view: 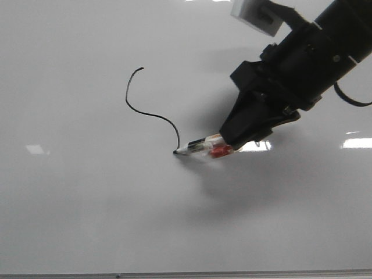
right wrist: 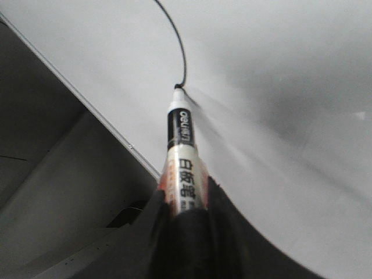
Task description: Write number 8 on whiteboard
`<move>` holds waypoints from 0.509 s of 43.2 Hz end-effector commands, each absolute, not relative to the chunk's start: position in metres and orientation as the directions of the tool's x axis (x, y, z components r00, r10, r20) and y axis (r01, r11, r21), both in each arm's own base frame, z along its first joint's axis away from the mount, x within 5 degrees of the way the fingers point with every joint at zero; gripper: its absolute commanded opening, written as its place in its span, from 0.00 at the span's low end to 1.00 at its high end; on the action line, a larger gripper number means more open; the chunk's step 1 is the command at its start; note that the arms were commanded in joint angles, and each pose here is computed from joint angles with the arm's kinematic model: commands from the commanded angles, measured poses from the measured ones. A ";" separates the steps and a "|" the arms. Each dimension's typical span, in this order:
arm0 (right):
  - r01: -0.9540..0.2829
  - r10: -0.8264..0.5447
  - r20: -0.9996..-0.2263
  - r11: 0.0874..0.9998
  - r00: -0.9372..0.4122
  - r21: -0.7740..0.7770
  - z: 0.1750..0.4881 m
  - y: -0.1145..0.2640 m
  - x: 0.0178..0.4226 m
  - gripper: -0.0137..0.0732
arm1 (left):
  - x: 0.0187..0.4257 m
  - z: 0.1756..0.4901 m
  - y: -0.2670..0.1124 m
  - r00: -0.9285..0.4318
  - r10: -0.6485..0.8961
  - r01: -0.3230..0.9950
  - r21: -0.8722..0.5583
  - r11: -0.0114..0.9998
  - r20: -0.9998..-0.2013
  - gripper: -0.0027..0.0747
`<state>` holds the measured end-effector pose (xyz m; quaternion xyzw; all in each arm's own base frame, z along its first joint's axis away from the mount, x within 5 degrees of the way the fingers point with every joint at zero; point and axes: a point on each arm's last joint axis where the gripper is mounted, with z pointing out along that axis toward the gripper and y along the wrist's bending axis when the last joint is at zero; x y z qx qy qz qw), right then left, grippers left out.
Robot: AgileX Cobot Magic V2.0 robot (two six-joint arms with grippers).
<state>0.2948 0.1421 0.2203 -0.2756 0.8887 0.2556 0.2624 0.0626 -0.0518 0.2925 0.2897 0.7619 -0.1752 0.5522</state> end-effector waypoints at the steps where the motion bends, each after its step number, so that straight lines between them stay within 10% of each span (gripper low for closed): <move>1: -0.630 -0.318 -0.670 0.720 -0.671 0.289 0.233 0.159 0.298 0.09 | 0.066 0.306 -0.051 -0.184 0.175 0.606 0.029 0.795 -0.967 0.01; 22: -0.674 -0.269 -0.742 0.668 -0.614 0.316 0.261 0.197 0.314 0.09 | 0.066 0.306 -0.051 -0.184 0.175 0.606 0.029 0.795 -0.967 0.01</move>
